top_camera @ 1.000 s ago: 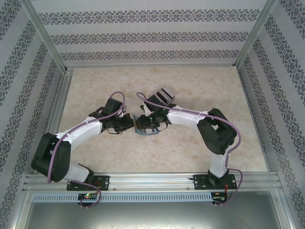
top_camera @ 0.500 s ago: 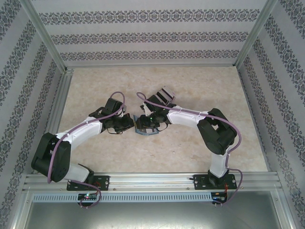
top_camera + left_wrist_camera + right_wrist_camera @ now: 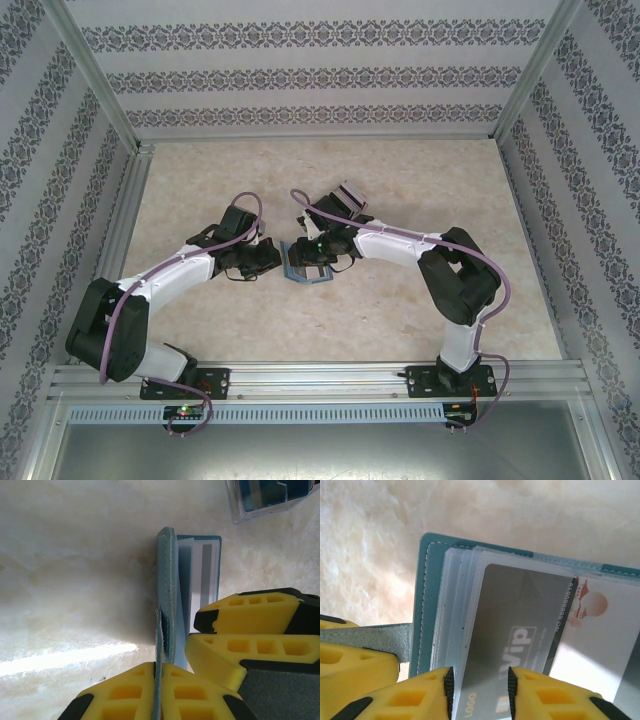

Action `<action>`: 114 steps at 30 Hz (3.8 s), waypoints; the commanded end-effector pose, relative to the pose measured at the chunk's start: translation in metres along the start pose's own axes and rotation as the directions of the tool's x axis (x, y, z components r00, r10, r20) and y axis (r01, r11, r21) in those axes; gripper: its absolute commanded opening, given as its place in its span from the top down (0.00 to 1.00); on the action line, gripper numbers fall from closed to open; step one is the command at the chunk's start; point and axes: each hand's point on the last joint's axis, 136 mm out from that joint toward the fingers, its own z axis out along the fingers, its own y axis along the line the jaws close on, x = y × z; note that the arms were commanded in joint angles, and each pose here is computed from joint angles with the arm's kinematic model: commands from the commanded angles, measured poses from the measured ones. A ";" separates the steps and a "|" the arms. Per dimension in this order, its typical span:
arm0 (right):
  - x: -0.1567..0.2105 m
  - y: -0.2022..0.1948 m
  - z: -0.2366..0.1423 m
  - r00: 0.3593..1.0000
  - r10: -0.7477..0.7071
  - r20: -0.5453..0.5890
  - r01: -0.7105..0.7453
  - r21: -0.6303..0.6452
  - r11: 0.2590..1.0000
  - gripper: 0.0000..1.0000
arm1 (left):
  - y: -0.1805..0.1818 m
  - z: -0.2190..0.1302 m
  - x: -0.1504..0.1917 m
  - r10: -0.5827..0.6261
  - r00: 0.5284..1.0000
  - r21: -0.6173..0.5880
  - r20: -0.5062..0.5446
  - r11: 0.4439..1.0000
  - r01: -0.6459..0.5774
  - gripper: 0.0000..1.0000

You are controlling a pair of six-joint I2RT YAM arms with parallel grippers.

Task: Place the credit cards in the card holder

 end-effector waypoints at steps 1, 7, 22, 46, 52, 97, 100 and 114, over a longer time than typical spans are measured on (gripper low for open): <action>-0.001 -0.002 -0.006 1.000 0.002 0.005 -0.002 -0.005 1.000 0.63 | -0.001 -0.001 -0.001 0.022 1.000 -0.013 0.000 1.000 -0.022 1.00; 0.001 -0.006 -0.004 1.000 0.000 0.000 0.000 0.013 1.000 0.62 | -0.001 -0.003 0.000 0.023 1.000 -0.015 0.003 1.000 -0.023 1.00; 0.000 -0.009 -0.009 1.000 -0.004 0.009 0.004 0.026 1.000 0.58 | -0.001 -0.004 -0.001 0.024 1.000 -0.016 0.009 1.000 -0.024 1.00; 0.000 -0.016 -0.019 1.000 0.017 0.026 -0.017 0.020 1.000 0.54 | -0.003 -0.006 -0.002 0.026 1.000 -0.012 0.015 1.000 -0.026 1.00; 0.000 -0.019 -0.022 0.999 0.023 0.030 -0.023 0.023 0.999 0.54 | -0.003 -0.006 -0.002 0.031 0.999 -0.017 0.010 0.999 -0.031 1.00; 0.009 0.007 0.013 0.997 -0.045 -0.062 0.043 -0.024 0.999 0.45 | 0.000 -0.004 0.000 0.020 1.000 -0.012 0.013 1.000 -0.020 1.00; 0.009 0.008 0.016 0.996 -0.046 -0.070 0.044 -0.027 0.999 0.44 | -0.001 -0.003 -0.001 0.018 1.000 -0.009 0.011 1.000 -0.018 1.00; 0.015 -0.017 0.011 0.997 -0.024 -0.070 0.028 0.059 0.998 0.47 | -0.002 -0.006 -0.001 0.025 1.000 -0.012 0.018 1.000 -0.025 1.00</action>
